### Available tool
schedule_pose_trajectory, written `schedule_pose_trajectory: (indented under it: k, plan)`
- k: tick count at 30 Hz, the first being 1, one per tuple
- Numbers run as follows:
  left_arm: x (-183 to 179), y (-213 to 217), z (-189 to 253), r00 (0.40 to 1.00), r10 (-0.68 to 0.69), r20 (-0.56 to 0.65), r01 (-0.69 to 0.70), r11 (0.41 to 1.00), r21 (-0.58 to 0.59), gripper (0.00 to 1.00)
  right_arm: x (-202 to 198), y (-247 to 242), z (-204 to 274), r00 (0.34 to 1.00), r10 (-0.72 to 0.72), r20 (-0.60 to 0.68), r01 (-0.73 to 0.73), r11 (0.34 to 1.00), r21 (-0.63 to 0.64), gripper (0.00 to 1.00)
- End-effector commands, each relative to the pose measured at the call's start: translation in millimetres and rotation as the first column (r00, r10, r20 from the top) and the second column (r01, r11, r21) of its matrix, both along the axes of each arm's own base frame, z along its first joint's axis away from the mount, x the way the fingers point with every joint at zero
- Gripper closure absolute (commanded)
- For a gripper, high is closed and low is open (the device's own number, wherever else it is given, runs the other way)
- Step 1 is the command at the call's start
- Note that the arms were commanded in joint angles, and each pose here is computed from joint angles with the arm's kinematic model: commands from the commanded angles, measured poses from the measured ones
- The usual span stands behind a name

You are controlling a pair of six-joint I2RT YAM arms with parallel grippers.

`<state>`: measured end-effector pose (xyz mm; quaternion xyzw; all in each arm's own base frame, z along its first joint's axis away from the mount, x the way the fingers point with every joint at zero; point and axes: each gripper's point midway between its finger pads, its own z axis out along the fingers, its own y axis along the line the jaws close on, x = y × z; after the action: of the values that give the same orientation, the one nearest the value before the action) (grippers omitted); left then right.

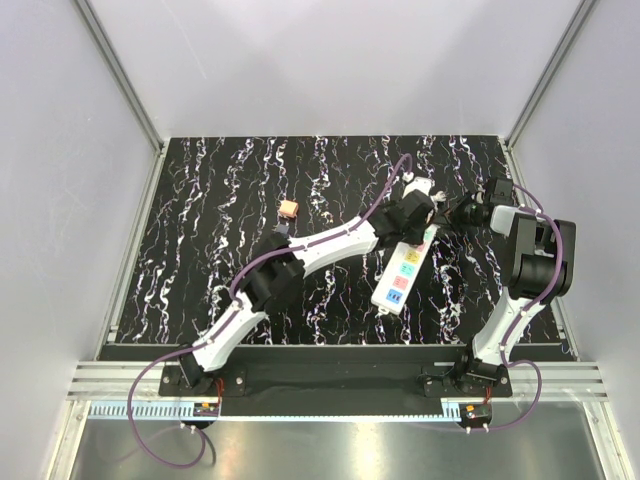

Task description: Pull the plug off the socket

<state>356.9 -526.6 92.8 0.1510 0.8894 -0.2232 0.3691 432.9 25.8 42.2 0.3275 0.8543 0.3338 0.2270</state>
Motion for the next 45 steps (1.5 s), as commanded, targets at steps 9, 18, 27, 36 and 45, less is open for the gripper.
schedule_pose_trajectory:
  k: [9,18,27,36,45]
  plan:
    - [-13,-38,121,0.969,-0.089,0.230,0.116,0.987,-0.108,1.00,-18,-12,-39,0.992,-0.028,-0.122,0.015,0.994,-0.108,1.00]
    - [-32,-3,147,0.966,-0.103,0.236,0.124,0.989,-0.078,1.00,-18,-12,-39,0.992,-0.027,-0.124,0.014,0.994,-0.109,1.00]
    - [-35,79,143,0.967,-0.036,0.251,0.022,0.998,0.058,1.00,-17,-13,-39,0.992,-0.029,-0.124,0.015,0.994,-0.111,1.00]
    - [-51,221,96,0.943,0.139,0.302,-0.240,0.913,0.330,1.00,-18,-12,-39,0.992,-0.019,-0.123,0.005,0.994,-0.113,1.00]
    - [-72,339,68,0.897,0.261,0.357,-0.425,0.727,0.539,1.00,-19,-10,-39,0.992,-0.018,-0.125,0.003,0.992,-0.123,1.00]
